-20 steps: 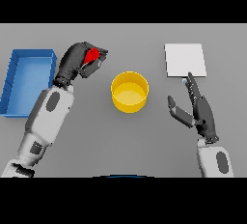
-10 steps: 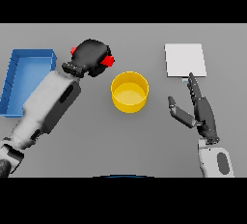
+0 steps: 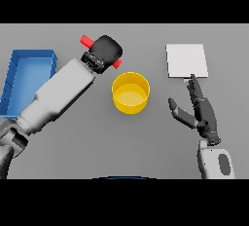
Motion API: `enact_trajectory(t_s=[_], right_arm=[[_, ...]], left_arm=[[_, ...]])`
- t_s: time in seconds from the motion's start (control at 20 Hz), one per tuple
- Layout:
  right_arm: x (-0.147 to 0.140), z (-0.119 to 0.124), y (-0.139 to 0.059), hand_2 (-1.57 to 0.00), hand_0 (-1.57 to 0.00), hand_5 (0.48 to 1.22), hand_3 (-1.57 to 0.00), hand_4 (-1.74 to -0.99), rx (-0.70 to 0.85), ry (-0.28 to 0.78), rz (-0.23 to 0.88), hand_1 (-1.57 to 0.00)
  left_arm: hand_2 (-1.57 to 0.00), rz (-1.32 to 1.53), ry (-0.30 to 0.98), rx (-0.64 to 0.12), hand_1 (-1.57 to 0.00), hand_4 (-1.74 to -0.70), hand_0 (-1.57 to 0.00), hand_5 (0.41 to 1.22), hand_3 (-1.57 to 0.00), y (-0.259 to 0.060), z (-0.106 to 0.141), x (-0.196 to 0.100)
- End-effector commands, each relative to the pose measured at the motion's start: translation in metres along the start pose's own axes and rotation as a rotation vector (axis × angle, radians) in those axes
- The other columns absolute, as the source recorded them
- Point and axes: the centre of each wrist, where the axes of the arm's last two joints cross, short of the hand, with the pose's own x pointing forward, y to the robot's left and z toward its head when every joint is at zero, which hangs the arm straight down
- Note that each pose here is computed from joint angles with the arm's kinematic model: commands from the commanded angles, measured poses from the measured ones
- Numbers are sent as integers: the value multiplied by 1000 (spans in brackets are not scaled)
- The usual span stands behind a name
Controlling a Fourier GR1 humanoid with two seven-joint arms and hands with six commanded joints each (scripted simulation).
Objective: Pick up the red beaker and tilt it to pour out 1 green nut into yellow bowl. Pick up the yellow bowl and place it on the metallic measuring scale.
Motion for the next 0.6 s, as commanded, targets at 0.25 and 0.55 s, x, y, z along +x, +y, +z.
enact_trajectory(t_s=[0.25, 0.55], right_arm=[[2, 0, -4, 1, 1, 600, 1, -1297, -8, -18, 12, 1], [0, -3, -2, 1, 1, 604, 1, -1287, -4, 0, 19, 1]], left_arm=[[-1571, -242, -38, -20, -1571, -1729, -1571, 1220, -1450, 16, -6, 20], [-1571, -454, -45, -27, -1571, -1737, -1571, 1221, -1539, 14, -9, 38]])
